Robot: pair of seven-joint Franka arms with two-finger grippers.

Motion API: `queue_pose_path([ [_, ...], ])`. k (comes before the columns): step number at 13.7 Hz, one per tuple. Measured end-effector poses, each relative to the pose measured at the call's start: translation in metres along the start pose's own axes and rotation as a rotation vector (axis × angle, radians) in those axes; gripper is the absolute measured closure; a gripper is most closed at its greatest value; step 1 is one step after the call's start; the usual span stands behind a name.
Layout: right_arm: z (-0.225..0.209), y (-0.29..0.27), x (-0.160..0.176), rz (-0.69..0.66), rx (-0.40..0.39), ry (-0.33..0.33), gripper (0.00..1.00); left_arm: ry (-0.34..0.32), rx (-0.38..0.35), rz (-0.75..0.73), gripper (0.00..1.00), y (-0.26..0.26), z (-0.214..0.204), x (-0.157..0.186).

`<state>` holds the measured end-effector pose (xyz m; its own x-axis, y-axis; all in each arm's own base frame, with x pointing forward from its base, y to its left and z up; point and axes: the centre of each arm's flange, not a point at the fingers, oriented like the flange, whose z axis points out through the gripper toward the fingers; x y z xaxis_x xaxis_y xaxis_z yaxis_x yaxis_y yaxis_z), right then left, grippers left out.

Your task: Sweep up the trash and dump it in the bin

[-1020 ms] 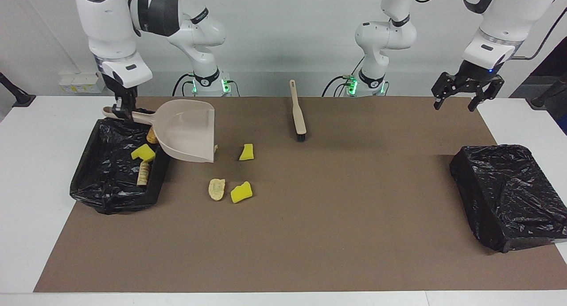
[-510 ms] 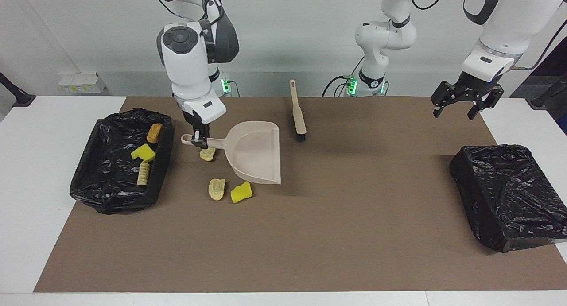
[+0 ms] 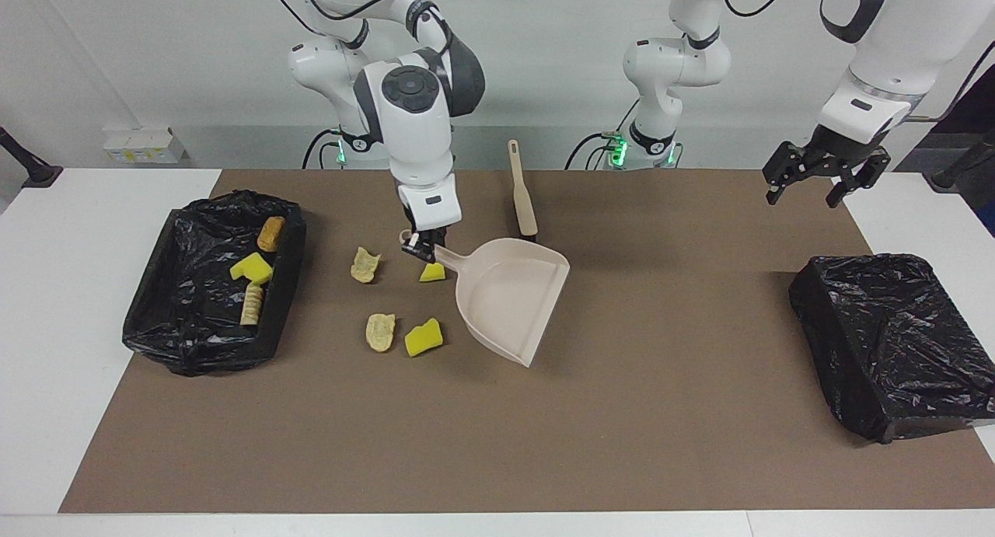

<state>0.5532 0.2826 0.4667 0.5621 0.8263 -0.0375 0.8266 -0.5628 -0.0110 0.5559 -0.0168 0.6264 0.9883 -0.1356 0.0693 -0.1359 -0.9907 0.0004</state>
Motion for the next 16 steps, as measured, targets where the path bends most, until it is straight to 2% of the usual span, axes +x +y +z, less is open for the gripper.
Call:
queue_pose_path([
  [5, 0.020, -0.075, 0.044, 0.510, 0.084, -0.015, 0.67, 0.000, 0.000, -0.006, 0.00, -0.003, -0.001, -0.001],
  [8, 0.048, -0.116, 0.074, 0.748, 0.088, -0.036, 0.67, -0.002, 0.000, -0.004, 0.00, -0.003, -0.001, -0.001],
  [11, 0.077, -0.132, 0.094, 0.851, 0.105, -0.026, 0.67, -0.002, 0.000, 0.002, 0.00, 0.001, -0.001, -0.001],
  [16, 0.079, -0.121, 0.097, 0.912, 0.137, -0.003, 0.67, -0.002, 0.000, -0.004, 0.00, -0.002, -0.001, -0.001],
])
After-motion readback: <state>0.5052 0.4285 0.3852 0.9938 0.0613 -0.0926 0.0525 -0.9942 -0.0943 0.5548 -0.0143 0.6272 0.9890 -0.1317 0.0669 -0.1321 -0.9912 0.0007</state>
